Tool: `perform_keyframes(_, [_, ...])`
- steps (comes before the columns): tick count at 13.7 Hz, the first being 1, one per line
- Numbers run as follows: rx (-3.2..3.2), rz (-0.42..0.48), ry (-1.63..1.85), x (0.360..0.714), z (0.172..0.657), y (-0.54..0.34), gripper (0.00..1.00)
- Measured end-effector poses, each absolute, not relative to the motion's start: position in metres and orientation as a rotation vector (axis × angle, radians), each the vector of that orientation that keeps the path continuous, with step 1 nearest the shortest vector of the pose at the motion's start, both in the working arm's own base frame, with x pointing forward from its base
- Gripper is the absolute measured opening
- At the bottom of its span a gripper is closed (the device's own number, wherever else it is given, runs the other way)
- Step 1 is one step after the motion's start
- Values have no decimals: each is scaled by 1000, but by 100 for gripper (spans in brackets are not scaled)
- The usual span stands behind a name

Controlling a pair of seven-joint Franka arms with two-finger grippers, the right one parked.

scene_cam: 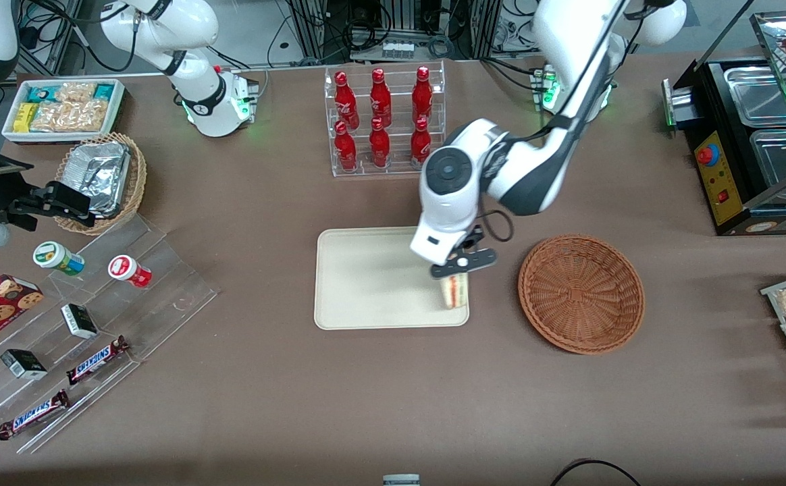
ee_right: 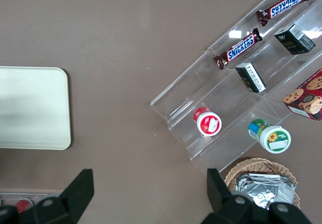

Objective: Place sandwich from basket to tray
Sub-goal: 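Carry the sandwich with the left gripper over the white tray, then lower the sandwich onto the tray and open the left gripper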

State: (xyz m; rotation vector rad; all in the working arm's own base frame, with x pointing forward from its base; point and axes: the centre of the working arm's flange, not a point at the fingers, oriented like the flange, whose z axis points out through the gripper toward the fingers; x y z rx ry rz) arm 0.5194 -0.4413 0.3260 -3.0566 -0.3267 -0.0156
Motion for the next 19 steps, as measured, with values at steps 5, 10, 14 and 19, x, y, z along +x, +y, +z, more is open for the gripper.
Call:
perform_keyframes(5, [-3090, -39, -234, 497, 281, -483, 13])
perform_keyframes(10, [-3086, -25, -216, 493, 260, -488, 12])
perform_keyframes(14, [-3087, -1, -190, 484, 254, -495, 12])
perform_keyframes(19, [-3049, 52, -172, 477, 248, -494, 15])
